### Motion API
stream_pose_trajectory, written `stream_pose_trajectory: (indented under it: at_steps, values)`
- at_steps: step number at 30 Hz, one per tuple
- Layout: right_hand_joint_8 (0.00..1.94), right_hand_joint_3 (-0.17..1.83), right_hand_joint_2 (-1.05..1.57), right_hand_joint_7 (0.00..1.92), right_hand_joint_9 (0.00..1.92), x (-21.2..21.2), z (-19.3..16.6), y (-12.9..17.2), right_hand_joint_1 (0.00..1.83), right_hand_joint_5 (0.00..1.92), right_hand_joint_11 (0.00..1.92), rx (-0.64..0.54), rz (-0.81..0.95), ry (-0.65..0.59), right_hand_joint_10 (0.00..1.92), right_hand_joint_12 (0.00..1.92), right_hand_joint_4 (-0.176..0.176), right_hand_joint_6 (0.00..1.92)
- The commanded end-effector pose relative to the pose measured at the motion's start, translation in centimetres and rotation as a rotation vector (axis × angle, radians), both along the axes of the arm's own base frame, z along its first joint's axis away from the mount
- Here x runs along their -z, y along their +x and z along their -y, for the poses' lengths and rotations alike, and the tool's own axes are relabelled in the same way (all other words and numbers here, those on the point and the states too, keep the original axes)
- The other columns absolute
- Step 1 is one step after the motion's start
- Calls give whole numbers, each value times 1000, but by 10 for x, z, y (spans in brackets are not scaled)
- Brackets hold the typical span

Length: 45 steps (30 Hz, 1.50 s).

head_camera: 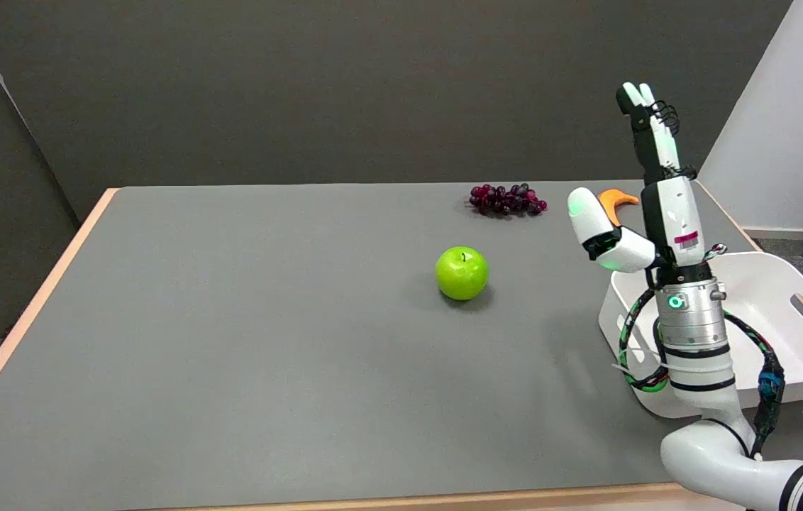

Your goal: Pick up the green apple.

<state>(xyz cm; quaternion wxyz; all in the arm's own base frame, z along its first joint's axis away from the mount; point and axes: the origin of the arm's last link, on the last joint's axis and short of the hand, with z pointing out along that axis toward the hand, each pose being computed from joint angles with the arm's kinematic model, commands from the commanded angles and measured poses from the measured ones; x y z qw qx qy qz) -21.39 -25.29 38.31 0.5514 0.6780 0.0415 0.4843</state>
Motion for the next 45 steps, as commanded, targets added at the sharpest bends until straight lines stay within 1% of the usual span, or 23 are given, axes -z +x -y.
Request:
stream_pose_trajectory:
  at_steps: [1, 4, 6, 8, 12, 13, 16, 18, 22, 24, 29, 31, 34, 37, 39, 40, 42, 44, 45]
  values:
    - [75, 944, 600, 31, -1, 5, 9, 6, 350, 25, -1, 37, -82, -28, 127, 353, 37, 264]
    - [69, 937, 603, 39, 3, 8, 11, 13, 368, 37, -1, 34, -145, -46, 113, 354, 33, 271]
    - [118, 927, 585, 52, -1, 10, 12, 17, 355, 45, -1, 37, -187, -49, 191, 432, 24, 323]
    - [137, 926, 577, 58, -1, 13, 16, 24, 366, 46, -1, 59, -236, -33, 212, 460, 20, 335]
    - [191, 920, 574, 61, -1, 17, 31, 29, 382, 61, -1, 200, -339, 37, 258, 511, 26, 349]
    - [206, 918, 573, 61, -1, 19, 36, 29, 386, 65, -1, 263, -368, 57, 268, 530, 25, 354]
    - [232, 917, 566, 62, -1, 21, 49, 32, 389, 71, -1, 397, -469, 87, 286, 575, 22, 363]
    - [252, 916, 561, 63, 0, 24, 55, 40, 391, 76, -1, 443, -533, 90, 302, 602, 20, 370]
    - [286, 914, 561, 68, 0, 25, 71, 50, 386, 86, -1, 574, -659, 58, 326, 647, 17, 382]
    - [295, 913, 560, 74, 1, 30, 74, 56, 379, 89, -1, 584, -708, 49, 335, 654, 17, 387]
    - [317, 921, 554, 85, 9, 36, 79, 60, 366, 110, -1, 621, -719, 48, 359, 675, 16, 406]
    - [389, 967, 533, 62, -1, 35, 81, 62, 540, 109, -1, 643, -720, 46, 372, 665, 8, 474]
    - [389, 970, 538, 68, -1, 36, 86, 63, 537, 113, -1, 678, -681, 73, 388, 677, 10, 476]
    - [389, 975, 549, 72, -1, 43, 95, 59, 531, 116, -1, 737, -702, 95, 396, 699, 11, 477]
    - [299, 857, 591, 125, -1, 50, 99, 47, 442, 157, -1, 801, -734, 115, 443, 733, 14, 393]
    - [256, 800, 611, 150, -1, 52, 101, 45, 399, 177, -1, 815, -745, 118, 467, 749, 15, 353]
    - [257, 801, 608, 151, -1, 55, 104, 39, 401, 178, -1, 841, -762, 120, 470, 756, 14, 354]
    - [332, 909, 543, 113, -1, 54, 107, 35, 383, 150, -1, 861, -768, 113, 448, 760, 17, 430]
    - [332, 908, 541, 112, -1, 54, 107, 33, 380, 149, -1, 865, -767, 113, 449, 760, 17, 430]
